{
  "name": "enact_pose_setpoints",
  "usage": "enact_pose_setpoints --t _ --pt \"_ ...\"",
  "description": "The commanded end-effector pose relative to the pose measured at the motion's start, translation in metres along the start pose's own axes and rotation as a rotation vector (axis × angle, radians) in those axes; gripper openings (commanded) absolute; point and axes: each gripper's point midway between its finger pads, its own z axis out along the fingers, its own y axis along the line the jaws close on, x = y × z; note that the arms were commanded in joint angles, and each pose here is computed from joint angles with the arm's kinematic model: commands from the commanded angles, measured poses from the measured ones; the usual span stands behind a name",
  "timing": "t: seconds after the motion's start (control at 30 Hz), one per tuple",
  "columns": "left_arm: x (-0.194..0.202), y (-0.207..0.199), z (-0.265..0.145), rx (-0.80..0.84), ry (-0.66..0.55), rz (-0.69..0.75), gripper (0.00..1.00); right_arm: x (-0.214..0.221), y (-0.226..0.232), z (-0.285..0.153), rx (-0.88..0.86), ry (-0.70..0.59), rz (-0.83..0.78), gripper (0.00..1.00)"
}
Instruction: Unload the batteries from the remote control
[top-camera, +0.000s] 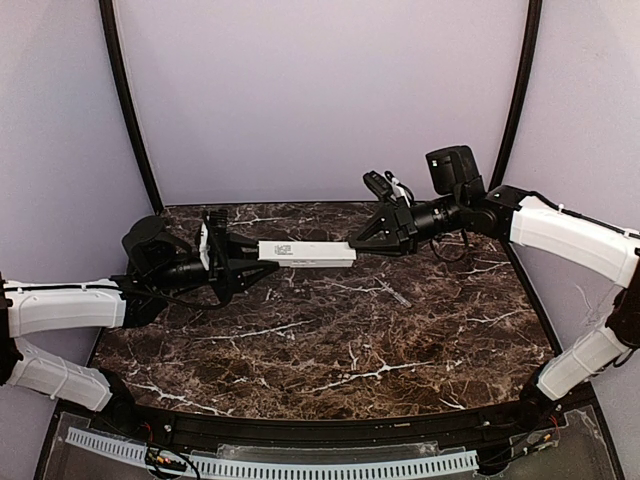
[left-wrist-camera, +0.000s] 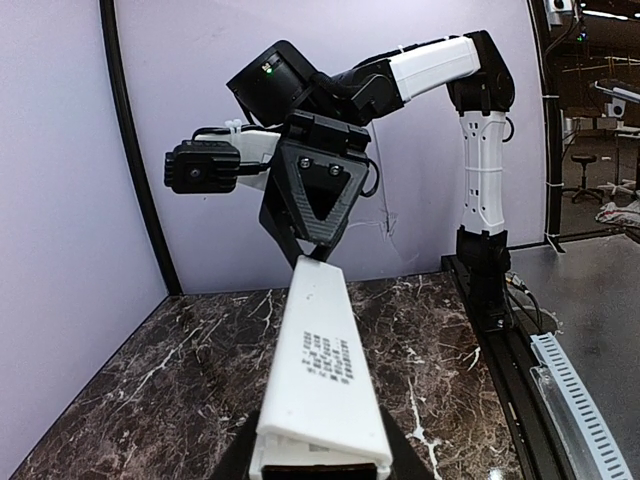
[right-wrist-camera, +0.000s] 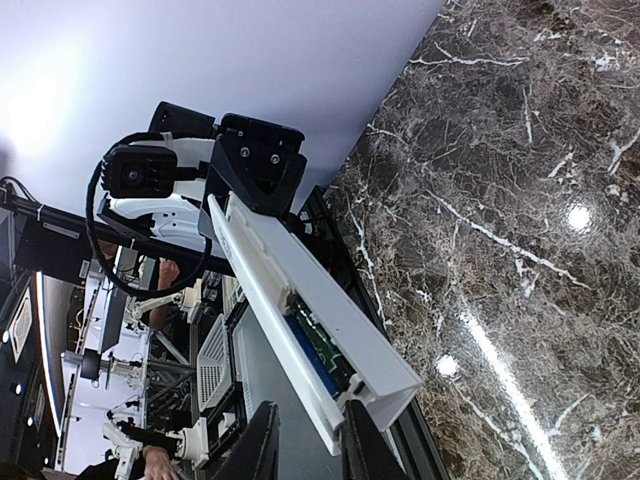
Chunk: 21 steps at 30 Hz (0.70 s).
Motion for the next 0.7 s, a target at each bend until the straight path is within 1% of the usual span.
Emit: enact_pose_setpoints --t 0.0,0.4,0.67 --pt "-0.0064 0.0019 0.0002 0.0 -0.012 0.022 0.0 -0.0021 0.0069 -0.0049 -0.012 -0.022 -0.034 0.2" --pt "-0.006 0.0022 0.0001 -0.001 -0.01 0.018 0.0 -0.002 0.0051 -0.0042 -0.012 -0.023 -0.034 0.07" --pt "-0.0055 0.0022 0.0003 -0.001 -0.007 0.019 0.0 -0.0022 0.0091 -0.0059 -0.016 -0.027 -0.046 0.0"
